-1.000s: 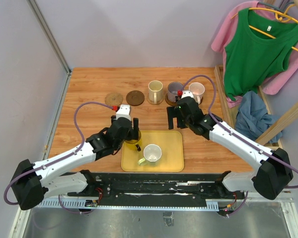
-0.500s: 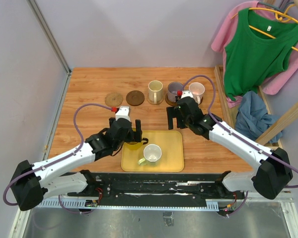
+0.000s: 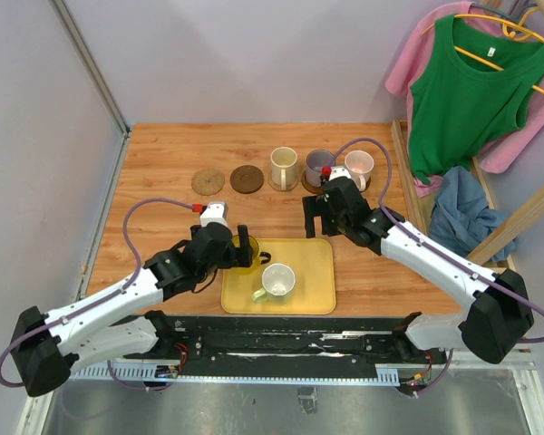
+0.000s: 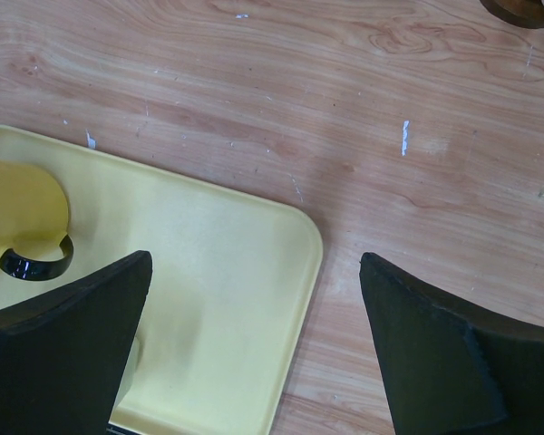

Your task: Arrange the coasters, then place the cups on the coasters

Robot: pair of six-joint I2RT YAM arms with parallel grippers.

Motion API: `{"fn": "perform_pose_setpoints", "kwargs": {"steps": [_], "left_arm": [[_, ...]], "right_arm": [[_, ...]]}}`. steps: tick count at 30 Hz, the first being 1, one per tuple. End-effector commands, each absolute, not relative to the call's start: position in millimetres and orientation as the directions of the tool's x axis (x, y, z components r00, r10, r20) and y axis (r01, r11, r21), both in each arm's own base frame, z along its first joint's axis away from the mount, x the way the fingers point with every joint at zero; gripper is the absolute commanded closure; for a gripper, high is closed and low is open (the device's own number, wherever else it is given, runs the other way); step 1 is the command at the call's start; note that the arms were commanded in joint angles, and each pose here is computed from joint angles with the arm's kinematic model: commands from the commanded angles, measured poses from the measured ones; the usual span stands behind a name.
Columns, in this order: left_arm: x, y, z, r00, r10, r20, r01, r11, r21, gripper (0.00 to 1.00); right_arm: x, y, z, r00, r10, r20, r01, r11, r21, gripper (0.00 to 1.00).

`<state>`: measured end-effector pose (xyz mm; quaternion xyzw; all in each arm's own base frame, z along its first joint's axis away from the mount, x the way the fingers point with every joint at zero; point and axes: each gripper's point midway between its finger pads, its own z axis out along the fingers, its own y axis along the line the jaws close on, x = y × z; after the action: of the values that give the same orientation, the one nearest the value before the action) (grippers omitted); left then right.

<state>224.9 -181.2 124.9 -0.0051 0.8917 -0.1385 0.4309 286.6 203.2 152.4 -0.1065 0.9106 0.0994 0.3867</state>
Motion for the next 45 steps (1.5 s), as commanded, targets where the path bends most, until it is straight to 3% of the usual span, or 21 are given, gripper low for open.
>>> {"fn": "perform_pose_setpoints", "kwargs": {"steps": [1, 11, 21, 32, 40, 45], "left_arm": [[212, -177, 140, -0.629, -0.156, -0.761, 0.127, 0.946, -0.299, 0.0], [152, -211, 157, -0.788, 0.004, -0.616, 0.33, 0.847, -0.417, 0.03], [105, -222, 123, -0.807, 0.213, -0.551, 0.414, 0.87, -0.27, 0.03], [128, -234, 95, -0.704, 0.227, -0.673, 0.443, 0.881, -0.167, 0.04], [139, -237, 88, -0.65, 0.227, -0.725, 0.454, 0.881, -0.132, 0.23], [138, -247, 91, -0.633, 0.238, -0.737, 0.493, 0.857, -0.147, 0.26]], "right_arm": [[286, 201, 147, -0.688, -0.114, -0.717, -0.267, 0.958, 0.104, 0.02], [283, 194, 161, -0.665, -0.09, -0.742, -0.249, 0.963, 0.106, 0.02], [270, 186, 165, -0.658, -0.046, -0.752, -0.235, 0.961, 0.147, 0.01], [254, 172, 165, -0.638, 0.012, -0.77, -0.206, 0.961, 0.185, 0.02], [247, 164, 166, -0.626, 0.044, -0.778, -0.187, 0.961, 0.205, 0.03], [244, 164, 164, -0.631, 0.055, -0.774, -0.182, 0.959, 0.216, 0.03]]}}
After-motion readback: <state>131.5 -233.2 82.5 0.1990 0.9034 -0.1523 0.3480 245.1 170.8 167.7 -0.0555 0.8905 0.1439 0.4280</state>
